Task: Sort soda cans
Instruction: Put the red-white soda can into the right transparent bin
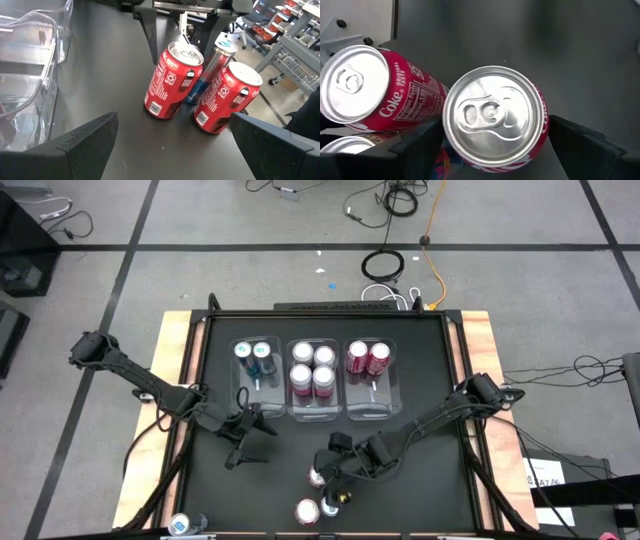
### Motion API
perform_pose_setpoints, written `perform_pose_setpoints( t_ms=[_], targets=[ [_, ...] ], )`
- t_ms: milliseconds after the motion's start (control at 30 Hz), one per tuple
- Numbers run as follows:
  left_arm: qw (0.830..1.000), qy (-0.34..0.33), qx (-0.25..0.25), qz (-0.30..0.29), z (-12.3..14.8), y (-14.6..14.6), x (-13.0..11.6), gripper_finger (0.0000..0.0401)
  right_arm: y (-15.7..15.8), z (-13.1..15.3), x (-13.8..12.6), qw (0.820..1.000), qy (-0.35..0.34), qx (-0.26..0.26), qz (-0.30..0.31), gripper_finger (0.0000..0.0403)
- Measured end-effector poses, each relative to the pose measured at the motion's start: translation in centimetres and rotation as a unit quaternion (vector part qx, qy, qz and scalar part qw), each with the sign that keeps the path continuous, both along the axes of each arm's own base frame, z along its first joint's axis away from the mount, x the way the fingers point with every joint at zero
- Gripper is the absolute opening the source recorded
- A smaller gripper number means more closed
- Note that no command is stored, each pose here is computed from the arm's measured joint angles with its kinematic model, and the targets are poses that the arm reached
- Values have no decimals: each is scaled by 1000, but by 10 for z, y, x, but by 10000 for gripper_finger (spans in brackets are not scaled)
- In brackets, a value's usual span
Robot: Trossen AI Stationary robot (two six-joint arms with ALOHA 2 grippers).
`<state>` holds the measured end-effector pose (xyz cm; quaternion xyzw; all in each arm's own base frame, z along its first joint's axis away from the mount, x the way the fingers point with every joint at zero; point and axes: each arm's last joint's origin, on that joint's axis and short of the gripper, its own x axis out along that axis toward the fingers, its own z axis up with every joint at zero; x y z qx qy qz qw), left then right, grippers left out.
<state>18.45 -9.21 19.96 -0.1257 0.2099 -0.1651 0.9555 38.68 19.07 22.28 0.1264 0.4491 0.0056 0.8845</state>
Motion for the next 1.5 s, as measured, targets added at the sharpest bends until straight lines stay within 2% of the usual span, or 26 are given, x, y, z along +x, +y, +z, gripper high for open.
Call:
perform_pose_setpoints(
  t_ms=[533,1000,1267,1500],
  targets=[
    [1000,0,0,0,0,0,0,390,-20,-1,8,1000,2,-19,-1,341],
    [1000,1,0,0,0,0,0,390,-23,1,13,1000,-7,15,-19,341],
    [1000,1,1,0,0,0,0,390,-23,1,12,1000,-6,-8,3,341],
    [1000,1,0,0,0,0,0,390,-25,-5,11,999,7,-37,-7,341]
  ],
)
